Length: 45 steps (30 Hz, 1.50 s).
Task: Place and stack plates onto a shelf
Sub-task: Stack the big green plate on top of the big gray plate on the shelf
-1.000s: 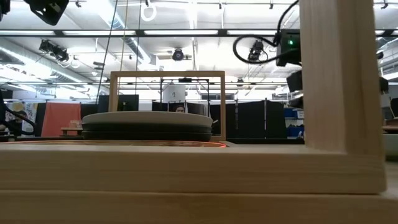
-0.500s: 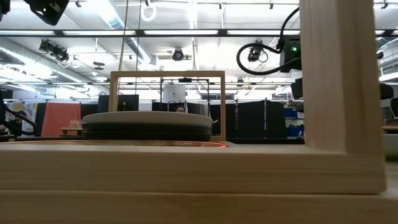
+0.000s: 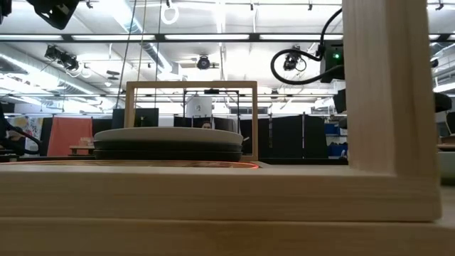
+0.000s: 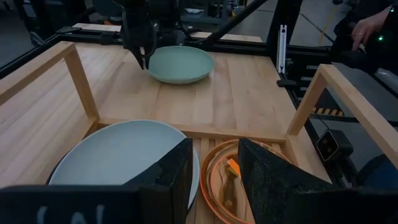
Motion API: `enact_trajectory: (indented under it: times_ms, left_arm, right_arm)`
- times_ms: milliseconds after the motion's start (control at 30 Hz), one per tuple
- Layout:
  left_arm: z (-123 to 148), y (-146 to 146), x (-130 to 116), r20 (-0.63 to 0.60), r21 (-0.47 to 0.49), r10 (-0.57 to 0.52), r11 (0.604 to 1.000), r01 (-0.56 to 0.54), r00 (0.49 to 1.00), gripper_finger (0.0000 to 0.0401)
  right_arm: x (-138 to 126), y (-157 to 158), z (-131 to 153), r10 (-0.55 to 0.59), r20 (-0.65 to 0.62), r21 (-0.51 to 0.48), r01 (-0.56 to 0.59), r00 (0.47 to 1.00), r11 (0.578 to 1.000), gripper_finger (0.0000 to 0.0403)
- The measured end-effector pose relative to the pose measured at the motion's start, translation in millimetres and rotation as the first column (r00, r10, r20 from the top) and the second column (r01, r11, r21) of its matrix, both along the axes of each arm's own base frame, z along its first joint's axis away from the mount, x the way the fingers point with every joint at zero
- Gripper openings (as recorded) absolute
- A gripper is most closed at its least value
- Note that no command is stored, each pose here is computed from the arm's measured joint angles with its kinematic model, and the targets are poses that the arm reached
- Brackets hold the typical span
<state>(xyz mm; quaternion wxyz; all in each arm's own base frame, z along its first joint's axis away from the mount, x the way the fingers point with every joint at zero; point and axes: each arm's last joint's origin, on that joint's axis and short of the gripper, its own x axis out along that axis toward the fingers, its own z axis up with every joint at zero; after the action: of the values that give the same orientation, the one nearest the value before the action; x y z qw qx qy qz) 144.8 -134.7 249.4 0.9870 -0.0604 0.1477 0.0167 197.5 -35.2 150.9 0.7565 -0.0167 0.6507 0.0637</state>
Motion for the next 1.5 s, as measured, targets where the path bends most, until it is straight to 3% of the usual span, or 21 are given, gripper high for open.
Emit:
enact_trajectory:
  times_ms: [167,433,833,1233,1367,1500]
  left_arm:
    - [0,0,0,0.0,0.0,0.0,1.0,0.0,1.0,0.0135]
    - [0,0,0,-0.001,0.036,-0.009,0.999,0.009,1.0,0.0135]
    - [0,0,0,0.001,0.044,-0.007,0.999,0.007,1.0,0.0135]
    - [0,0,0,0.0,0.044,-0.007,0.999,0.007,1.0,0.0135]
    - [0,0,0,0.0,0.048,-0.008,0.999,0.008,1.0,0.0135]
    - [0,0,0,0.0,0.048,-0.008,0.999,0.008,1.0,0.0135]
  right_arm:
    - [0,1,1,0.004,0.009,0.03,-0.004,1.0,1.0,0.0013]
    - [5,2,7,-0.054,0.026,0.09,0.051,0.998,0.995,0.002]
    - [22,5,62,-0.163,-0.029,0.106,0.166,0.986,0.981,0.0015]
    - [53,19,139,-0.18,0.213,0.123,0.157,0.96,0.98,0.0015]
    - [64,21,159,-0.242,0.341,0.115,0.216,0.908,0.97,0.0015]
    - [77,24,172,-0.303,0.482,0.152,0.262,0.822,0.953,0.0015]
